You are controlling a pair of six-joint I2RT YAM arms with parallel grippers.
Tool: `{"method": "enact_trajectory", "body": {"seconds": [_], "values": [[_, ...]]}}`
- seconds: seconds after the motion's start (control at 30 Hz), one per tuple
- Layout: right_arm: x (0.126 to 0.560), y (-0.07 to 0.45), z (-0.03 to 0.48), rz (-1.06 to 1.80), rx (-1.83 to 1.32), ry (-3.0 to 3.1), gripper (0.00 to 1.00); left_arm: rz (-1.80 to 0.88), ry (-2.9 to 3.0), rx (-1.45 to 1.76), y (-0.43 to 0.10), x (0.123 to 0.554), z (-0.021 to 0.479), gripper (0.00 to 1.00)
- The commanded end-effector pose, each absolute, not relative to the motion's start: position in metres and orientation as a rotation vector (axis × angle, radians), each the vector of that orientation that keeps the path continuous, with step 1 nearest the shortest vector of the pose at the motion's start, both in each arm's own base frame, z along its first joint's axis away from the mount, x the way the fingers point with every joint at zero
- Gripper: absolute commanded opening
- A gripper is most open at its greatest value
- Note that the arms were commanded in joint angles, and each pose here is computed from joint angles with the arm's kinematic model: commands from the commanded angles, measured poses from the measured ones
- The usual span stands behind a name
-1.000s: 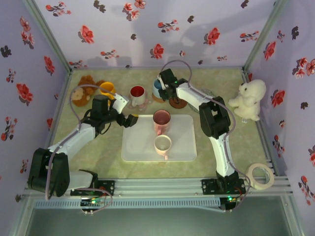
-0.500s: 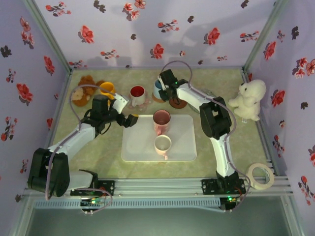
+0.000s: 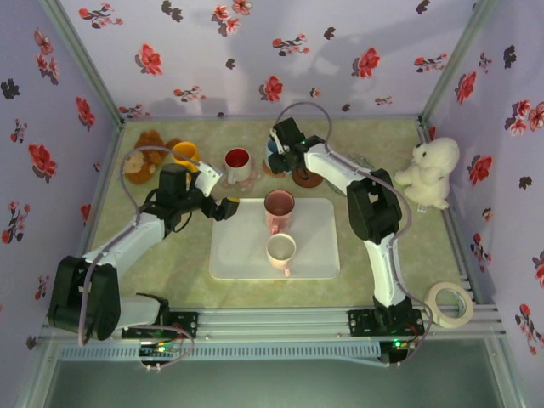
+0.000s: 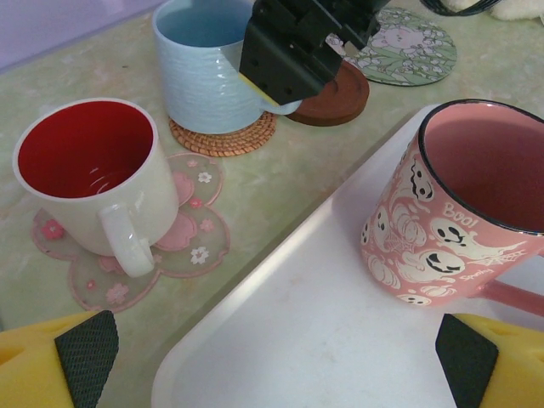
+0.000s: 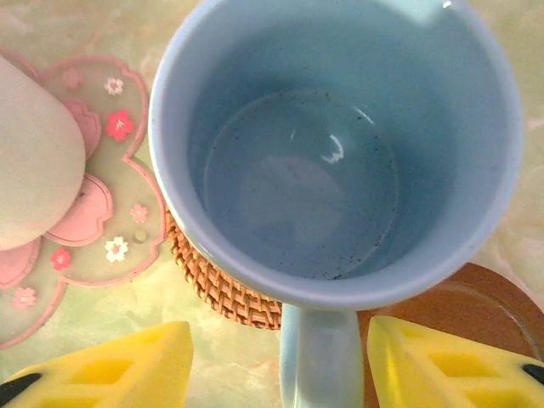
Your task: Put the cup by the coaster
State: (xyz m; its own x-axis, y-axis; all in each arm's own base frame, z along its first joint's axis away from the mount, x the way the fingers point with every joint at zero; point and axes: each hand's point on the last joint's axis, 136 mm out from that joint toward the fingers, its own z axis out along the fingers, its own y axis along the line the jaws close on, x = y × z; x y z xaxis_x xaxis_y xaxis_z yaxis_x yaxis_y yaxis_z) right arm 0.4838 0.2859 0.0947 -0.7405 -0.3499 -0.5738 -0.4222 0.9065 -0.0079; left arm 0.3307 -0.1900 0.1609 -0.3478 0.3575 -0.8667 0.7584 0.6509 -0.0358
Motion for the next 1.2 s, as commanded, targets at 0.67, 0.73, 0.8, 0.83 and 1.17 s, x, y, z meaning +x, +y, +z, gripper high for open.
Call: {"method": "enact_trajectory", "body": {"seconds": [0.67, 0.73, 0.8, 0.83, 1.17], "values": [[0.431, 0.253, 0.229, 0.264, -0.394, 2.323, 0.99, -0.573, 1.837, 0.855, -0.188, 0.315, 0.233, 0.99], [0.417, 0.246, 0.236, 0.277, -0.394, 2.319, 0.99, -0.581, 1.832, 0.862, -0.188, 0.308, 0.237, 0.99], [0.403, 0.239, 0.24, 0.288, -0.396, 2.327, 0.99, -0.592, 1.83, 0.869, -0.187, 0.302, 0.24, 1.0], [0.394, 0.235, 0.241, 0.294, -0.401, 2.331, 0.99, -0.599, 1.829, 0.873, -0.187, 0.298, 0.242, 0.99], [0.296, 0.203, 0.239, 0.372, -0.534, 2.433, 0.99, -0.644, 1.857, 0.874, -0.181, 0.258, 0.235, 0.99]]}}
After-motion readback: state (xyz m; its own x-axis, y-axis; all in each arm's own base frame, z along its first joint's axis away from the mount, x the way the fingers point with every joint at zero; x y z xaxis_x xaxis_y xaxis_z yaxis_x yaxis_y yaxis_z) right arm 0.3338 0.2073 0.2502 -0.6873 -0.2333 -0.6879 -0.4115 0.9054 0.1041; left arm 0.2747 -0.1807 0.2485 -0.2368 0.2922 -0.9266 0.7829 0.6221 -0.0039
